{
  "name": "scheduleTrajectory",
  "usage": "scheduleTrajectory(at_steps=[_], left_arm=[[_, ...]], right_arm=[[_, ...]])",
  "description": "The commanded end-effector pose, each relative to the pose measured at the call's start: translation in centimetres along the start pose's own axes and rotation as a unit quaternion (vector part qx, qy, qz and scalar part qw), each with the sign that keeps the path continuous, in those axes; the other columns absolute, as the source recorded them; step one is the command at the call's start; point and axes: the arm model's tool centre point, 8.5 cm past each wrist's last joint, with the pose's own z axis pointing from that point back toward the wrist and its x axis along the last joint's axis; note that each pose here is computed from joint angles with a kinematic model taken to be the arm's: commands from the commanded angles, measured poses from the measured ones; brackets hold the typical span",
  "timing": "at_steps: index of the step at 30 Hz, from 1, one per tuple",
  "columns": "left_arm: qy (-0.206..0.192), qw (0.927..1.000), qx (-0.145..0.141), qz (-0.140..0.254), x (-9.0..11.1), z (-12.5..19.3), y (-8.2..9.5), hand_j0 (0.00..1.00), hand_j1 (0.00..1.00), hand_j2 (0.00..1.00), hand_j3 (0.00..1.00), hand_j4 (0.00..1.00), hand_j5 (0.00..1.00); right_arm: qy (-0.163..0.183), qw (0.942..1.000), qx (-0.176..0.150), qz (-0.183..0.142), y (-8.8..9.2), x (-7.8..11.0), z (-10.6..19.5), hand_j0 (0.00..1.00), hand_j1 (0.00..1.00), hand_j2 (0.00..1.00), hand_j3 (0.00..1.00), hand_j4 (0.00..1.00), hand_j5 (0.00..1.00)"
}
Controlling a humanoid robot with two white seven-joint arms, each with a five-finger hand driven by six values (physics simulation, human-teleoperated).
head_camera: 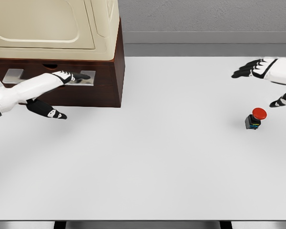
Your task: Open the cabinet drawer with left arm, and place a switch into the drawer with right arm
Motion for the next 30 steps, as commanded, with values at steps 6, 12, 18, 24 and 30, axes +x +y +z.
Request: scheduleTrajectory(at_steps=[6, 12, 18, 24, 30], left_arm=[[0.003, 0.9999, 0.001, 0.013, -0.5, 0.5, 0.0, 1.00, 1.00, 1.00, 1.00, 1.00, 1.00], [-0.001, 0.9998, 0.004, 0.018, -0.4, 0.6, 0.1, 1.00, 1.00, 1.00, 1.00, 1.00, 1.00], [0.002, 0.9995, 0.005, 0.032, -0.8, 0.9, -0.5, 1.00, 1.00, 1.00, 1.00, 1.00, 1.00], [0.012, 0.9991, 0.008, 0.040, -1.5, 1.8, -1.0, 1.00, 1.00, 1.00, 1.00, 1.00, 1.00], [0.011, 0.9992, 0.013, 0.035, -1.5, 2.6, -1.0, 1.00, 1.00, 1.00, 1.00, 1.00, 1.00]], right_arm=[[-0.021, 0.9991, 0.032, -0.018, 0.9, 1.0, -0.1, 1.00, 1.00, 1.00, 1.00, 1.00, 1.00], [-0.032, 0.9983, 0.044, -0.024, 2.0, 1.4, -1.0, 1.00, 1.00, 1.00, 1.00, 1.00, 1.00], [-0.042, 0.9976, 0.049, -0.023, 2.9, 1.5, -2.4, 1.00, 1.00, 1.00, 1.00, 1.00, 1.00], [-0.036, 0.9971, 0.061, -0.027, 3.5, 1.4, -2.0, 1.00, 1.00, 1.00, 1.00, 1.00, 1.00], [-0.036, 0.9967, 0.066, -0.031, 4.0, 1.3, -2.0, 1.00, 1.00, 1.00, 1.00, 1.00, 1.00]])
